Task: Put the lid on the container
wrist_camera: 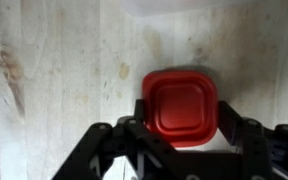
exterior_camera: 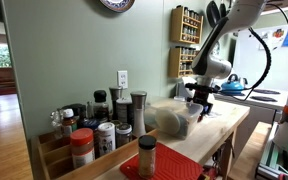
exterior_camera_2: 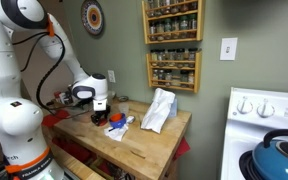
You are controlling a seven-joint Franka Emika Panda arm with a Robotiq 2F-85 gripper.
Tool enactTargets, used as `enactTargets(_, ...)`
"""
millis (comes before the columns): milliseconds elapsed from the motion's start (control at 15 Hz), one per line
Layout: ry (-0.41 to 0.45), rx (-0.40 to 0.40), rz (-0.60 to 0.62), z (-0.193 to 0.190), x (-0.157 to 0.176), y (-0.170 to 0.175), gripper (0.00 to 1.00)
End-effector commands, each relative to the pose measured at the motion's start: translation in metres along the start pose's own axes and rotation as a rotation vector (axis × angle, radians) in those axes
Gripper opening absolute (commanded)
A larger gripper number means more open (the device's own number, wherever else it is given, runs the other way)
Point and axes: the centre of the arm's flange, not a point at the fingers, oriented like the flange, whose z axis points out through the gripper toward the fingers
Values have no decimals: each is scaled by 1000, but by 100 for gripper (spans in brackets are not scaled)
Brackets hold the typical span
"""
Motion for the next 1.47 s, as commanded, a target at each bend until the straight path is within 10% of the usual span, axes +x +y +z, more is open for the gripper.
enactTargets(0,31,-21,-47,-31,-9,-4,46)
enactTargets(667,127,-68,-263,-108,-21,-54,46)
enactTargets(733,118,-60,-244,-83,-17,-43,71)
enactTargets(1000,123,-45,-261,-104,-21,-55,71)
enactTargets(1067,124,-46,-262,-103,-20,-55,46)
enactTargets(1400,145,-105,-542,-124,-25,-98,46)
